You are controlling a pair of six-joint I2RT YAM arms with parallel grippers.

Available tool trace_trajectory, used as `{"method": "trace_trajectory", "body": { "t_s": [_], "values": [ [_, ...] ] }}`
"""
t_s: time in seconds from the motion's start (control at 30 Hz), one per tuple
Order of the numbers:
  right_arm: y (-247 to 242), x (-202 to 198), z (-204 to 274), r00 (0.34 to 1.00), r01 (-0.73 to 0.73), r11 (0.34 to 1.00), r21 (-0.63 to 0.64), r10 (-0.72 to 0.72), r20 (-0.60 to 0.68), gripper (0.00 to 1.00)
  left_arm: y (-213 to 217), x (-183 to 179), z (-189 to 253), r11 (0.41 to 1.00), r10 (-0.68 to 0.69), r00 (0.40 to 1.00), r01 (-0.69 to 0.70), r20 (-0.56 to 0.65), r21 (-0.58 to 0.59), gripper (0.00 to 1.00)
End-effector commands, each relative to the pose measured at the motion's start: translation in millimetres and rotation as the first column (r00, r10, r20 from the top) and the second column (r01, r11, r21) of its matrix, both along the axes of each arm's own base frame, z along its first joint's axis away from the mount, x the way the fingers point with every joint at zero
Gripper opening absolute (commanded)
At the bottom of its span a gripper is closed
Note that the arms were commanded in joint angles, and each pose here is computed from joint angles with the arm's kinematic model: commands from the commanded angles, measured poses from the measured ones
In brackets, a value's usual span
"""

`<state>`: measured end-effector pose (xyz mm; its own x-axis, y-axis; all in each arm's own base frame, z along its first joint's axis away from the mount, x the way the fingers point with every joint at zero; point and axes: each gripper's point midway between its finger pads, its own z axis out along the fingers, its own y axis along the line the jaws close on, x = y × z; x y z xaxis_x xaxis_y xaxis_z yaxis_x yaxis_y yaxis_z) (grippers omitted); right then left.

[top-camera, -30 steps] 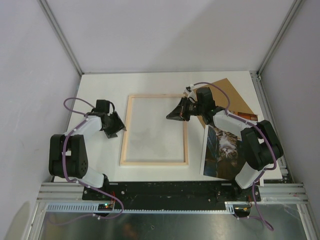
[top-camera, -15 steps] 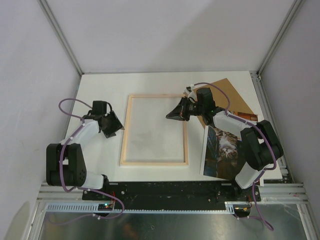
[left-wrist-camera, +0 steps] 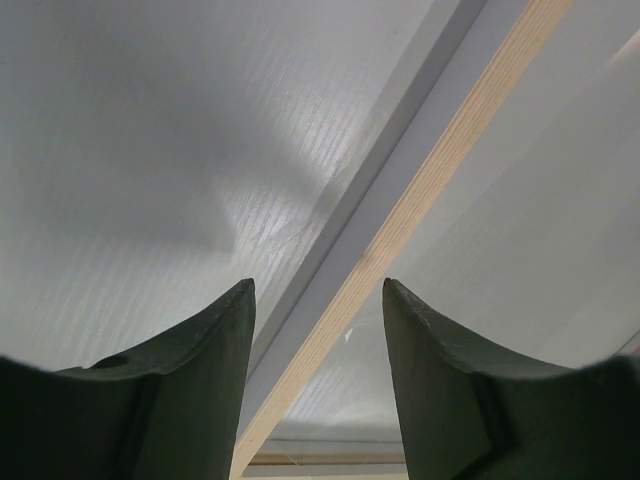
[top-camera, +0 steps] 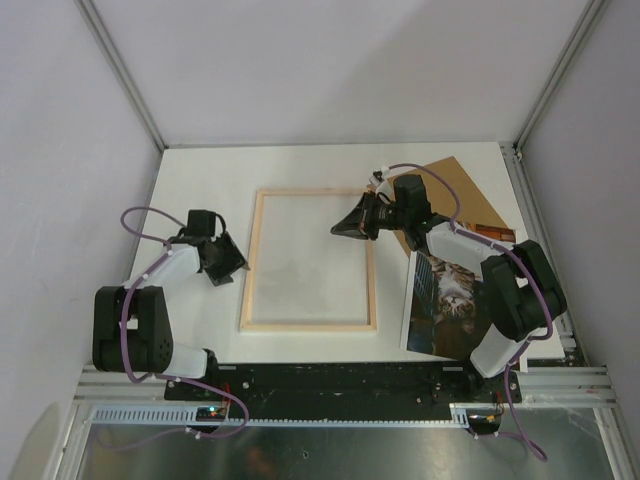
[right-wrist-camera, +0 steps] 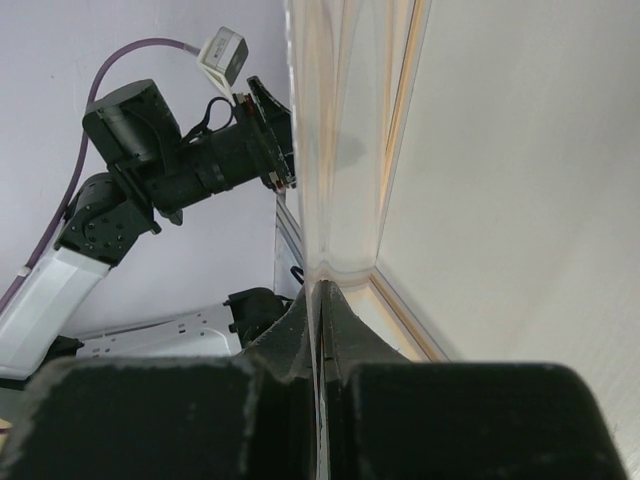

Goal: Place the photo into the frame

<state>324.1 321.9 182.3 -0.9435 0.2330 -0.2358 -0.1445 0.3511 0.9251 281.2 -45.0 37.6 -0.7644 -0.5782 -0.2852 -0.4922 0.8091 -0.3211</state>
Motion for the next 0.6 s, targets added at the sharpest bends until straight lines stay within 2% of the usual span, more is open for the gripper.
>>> {"method": "trace_trajectory", "body": {
  "t_s": [0.0,0.57],
  "values": [
    [4.3,0.9,24.5,0.997,-0.020,0.998,0.061,0.016,0.070,0.00,2.4,1.7,2.5,1.000,0.027,1.000,-0.027,0.016,-0.003,0.58],
    [-4.6,8.1,26.9,0.997,0.004,0.998,0.064,-0.008,0.073,0.00,2.1,1.9,2.4,1.000,0.020,1.000,-0.020,0.016,-0.004,0.58]
  ]
}}
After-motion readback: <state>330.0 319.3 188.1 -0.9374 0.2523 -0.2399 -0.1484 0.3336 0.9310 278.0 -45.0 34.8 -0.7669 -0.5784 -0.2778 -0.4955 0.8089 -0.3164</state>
